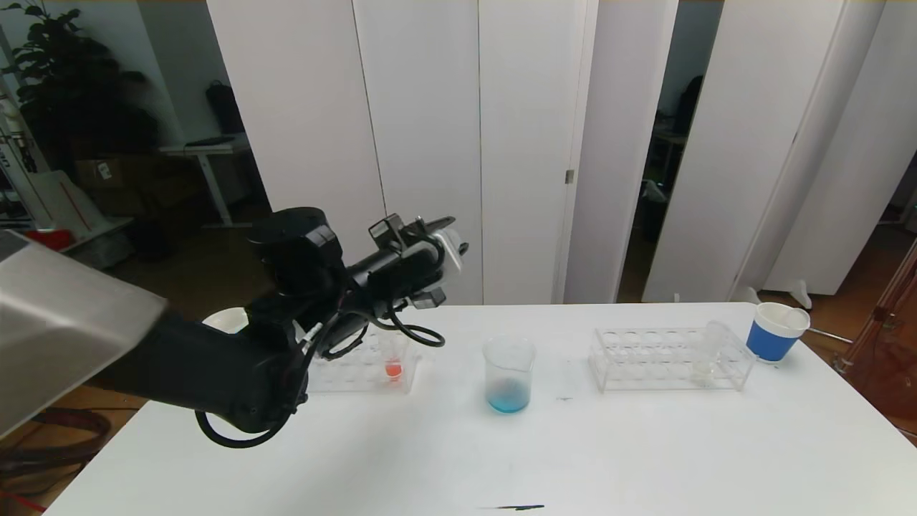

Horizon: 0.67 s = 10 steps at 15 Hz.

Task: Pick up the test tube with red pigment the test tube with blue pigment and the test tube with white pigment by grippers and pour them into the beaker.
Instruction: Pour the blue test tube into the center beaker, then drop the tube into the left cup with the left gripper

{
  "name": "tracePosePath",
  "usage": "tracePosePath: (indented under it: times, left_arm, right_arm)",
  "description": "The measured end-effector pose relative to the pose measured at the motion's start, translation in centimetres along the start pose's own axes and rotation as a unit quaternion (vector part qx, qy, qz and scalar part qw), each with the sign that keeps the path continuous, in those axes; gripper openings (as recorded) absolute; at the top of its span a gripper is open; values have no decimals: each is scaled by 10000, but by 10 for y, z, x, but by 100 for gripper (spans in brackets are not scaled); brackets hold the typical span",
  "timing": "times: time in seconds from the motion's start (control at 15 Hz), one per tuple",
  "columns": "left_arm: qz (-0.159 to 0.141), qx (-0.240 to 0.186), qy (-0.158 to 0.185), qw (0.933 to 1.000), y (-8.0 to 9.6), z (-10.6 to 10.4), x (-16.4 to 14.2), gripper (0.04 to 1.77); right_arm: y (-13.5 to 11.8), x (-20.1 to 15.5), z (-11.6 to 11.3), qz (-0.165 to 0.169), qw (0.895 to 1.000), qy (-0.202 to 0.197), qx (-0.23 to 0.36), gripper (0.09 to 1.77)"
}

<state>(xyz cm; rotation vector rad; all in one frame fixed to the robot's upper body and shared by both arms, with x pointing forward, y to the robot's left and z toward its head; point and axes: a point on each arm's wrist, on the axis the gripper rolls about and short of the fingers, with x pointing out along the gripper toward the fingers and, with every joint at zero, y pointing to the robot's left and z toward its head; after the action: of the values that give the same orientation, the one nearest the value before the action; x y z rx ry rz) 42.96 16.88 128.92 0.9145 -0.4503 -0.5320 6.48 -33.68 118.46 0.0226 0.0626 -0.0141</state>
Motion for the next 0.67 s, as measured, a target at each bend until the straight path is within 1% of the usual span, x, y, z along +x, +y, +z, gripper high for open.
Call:
tracePosePath:
  times: [0.07,0.13,0.2,0.27,0.33,0.47,0.53,0.6,0.67]
  left_arm:
    - [161,-559,411,9975,9,9,-9,58]
    - [338,-1058,773,9908,17,18,-17,58]
    - [492,-1556,1072,9808,25,25,-26,58]
    - [686,-2056,1318,9673,33,32,-34,58]
    - [908,-2496,1497,9524,40,38,-42,58]
    - [1496,-3140,1812,9199,58,43,-59,58]
    - [1758,-3295,1908,9078,67,41,-66,58]
    - [2007,-3365,2045,8970,76,35,-74,58]
    - [2332,-3396,2197,8843,84,26,-81,58]
  right_arm:
    - [0,0,0,-2,10000,0,0,175]
    - [0,0,0,0,10000,0,0,175]
    - [0,0,0,-2,10000,-2,0,175]
    - [0,0,0,0,10000,0,0,175]
    - [0,0,0,0,10000,0,0,175]
    - [0,0,0,-2,10000,0,0,175]
    - [0,0,0,-2,10000,0,0,175]
    - [0,0,0,-2,10000,0,-4,175]
    - [0,0,0,0,10000,0,0,175]
